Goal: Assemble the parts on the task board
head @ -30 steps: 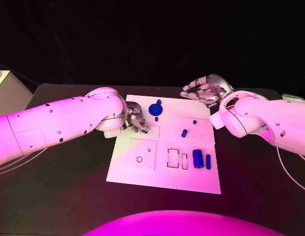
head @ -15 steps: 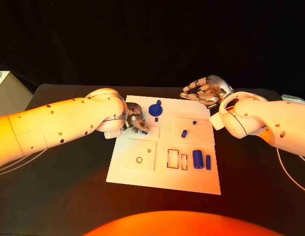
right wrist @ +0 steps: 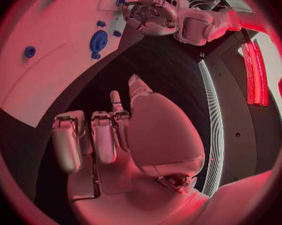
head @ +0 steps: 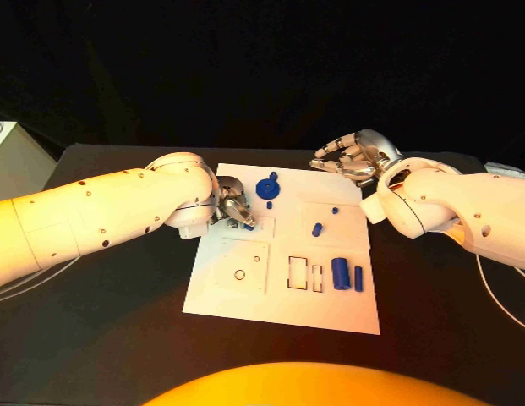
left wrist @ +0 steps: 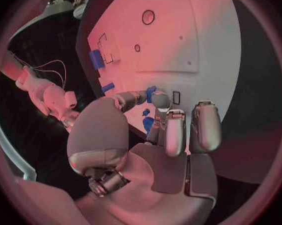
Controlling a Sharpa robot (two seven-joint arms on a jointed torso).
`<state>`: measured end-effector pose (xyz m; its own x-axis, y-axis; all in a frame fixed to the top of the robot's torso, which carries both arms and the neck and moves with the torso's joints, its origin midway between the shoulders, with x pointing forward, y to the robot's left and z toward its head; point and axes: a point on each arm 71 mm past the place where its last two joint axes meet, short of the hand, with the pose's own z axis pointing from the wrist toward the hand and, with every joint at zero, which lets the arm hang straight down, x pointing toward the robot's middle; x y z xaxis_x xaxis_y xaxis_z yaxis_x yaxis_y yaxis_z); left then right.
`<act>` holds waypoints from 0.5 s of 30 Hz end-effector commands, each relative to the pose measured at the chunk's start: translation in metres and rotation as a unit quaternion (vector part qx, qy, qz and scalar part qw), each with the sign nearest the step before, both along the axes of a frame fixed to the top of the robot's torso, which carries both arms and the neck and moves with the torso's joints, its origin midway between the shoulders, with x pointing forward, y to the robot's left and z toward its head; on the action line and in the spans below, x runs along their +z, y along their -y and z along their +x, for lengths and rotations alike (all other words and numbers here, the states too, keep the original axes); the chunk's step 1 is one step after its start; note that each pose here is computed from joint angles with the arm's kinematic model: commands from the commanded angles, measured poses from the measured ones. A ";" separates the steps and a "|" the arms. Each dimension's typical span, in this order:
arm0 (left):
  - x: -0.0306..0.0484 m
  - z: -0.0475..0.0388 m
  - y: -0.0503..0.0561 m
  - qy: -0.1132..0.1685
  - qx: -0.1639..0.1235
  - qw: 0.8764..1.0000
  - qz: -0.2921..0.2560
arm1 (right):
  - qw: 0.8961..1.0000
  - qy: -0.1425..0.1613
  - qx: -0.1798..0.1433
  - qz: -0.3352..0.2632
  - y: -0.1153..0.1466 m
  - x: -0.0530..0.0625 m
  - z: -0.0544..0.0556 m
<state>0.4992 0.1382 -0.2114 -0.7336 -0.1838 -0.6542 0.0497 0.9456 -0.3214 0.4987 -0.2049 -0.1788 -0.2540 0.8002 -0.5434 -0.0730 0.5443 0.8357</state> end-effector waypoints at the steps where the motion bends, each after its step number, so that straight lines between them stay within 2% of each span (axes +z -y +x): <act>1: 0.0011 0.0002 0.002 0.008 -0.001 1.000 -0.009 | 1.000 0.004 0.011 -0.003 -0.002 0.000 -0.001; 15: -0.0002 0.0009 0.001 0.003 -0.001 1.000 -0.003 | 1.000 0.002 0.014 -0.009 -0.002 -0.001 -0.001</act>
